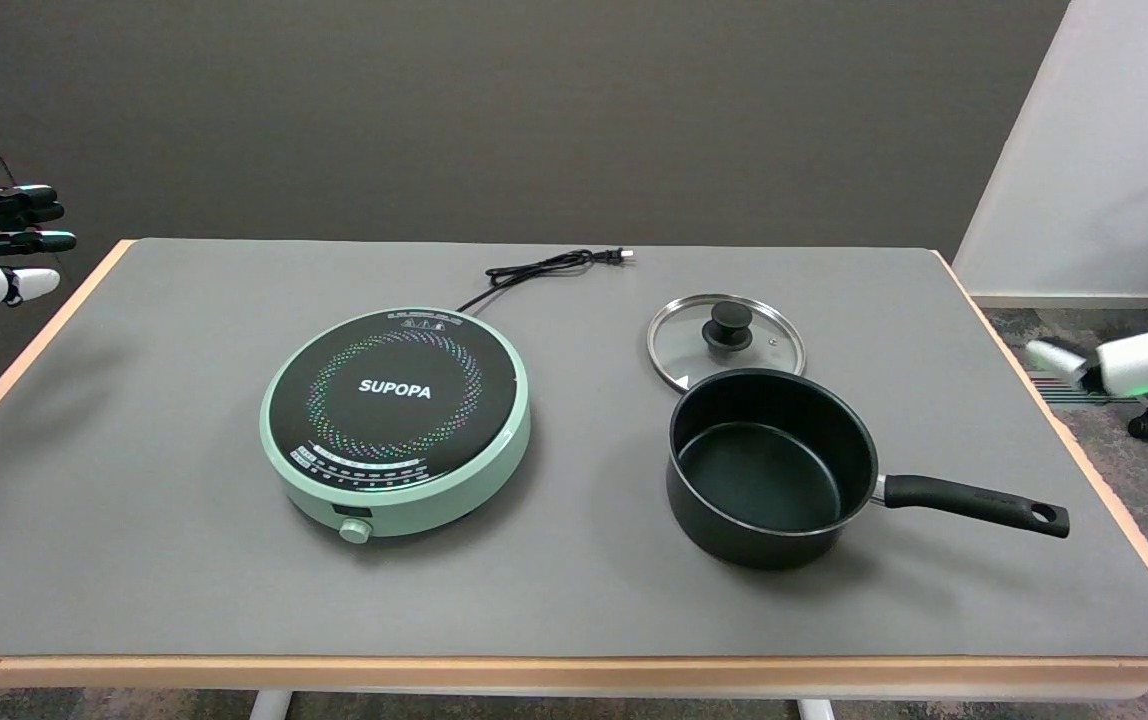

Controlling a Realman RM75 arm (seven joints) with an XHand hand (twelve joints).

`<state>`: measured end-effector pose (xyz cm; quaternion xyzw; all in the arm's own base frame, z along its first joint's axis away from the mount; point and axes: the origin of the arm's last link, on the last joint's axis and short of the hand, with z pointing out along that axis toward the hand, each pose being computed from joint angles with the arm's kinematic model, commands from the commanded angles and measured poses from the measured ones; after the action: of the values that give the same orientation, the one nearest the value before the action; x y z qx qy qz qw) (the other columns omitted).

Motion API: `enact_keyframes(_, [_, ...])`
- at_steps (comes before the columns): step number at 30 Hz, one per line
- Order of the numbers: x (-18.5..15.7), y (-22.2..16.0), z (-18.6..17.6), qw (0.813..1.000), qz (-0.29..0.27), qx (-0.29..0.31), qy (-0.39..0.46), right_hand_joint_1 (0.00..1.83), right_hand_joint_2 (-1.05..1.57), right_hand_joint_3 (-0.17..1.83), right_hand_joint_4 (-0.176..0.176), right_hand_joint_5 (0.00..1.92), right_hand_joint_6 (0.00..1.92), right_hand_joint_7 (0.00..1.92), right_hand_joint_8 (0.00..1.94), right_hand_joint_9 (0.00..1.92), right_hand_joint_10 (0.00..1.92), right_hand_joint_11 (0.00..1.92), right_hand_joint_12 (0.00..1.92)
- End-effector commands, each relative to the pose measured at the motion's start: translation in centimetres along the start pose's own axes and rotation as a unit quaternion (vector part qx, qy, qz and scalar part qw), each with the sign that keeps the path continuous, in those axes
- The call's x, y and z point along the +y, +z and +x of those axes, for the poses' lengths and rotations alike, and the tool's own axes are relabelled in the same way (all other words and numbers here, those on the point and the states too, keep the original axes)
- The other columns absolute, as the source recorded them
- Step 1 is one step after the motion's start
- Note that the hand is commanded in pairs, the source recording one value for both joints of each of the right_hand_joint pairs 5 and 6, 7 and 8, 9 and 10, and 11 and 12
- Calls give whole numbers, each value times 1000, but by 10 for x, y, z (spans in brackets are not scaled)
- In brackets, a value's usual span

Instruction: Pick up the soup pot.

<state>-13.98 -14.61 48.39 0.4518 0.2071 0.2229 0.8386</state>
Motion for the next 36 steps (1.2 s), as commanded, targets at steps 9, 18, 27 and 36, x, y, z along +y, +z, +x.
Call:
enact_keyframes(9, [-145, -102, -7, 990, 65, 81, -91, 1073, -40, 819, -19, 356, 356, 356, 356, 356, 356, 356, 356])
enact_keyframes(18, [-172, -153, 14, 973, 97, 133, -160, 1090, -105, 835, -4, 291, 291, 291, 291, 291, 291, 291, 291])
enact_keyframes(27, [-163, -196, 10, 967, 71, 131, -205, 1105, -174, 908, 3, 292, 292, 292, 292, 292, 292, 292, 292])
enact_keyframes(36, [-137, -216, -2, 965, 60, 89, -238, 1114, -244, 968, 22, 260, 260, 260, 260, 260, 260, 260, 260])
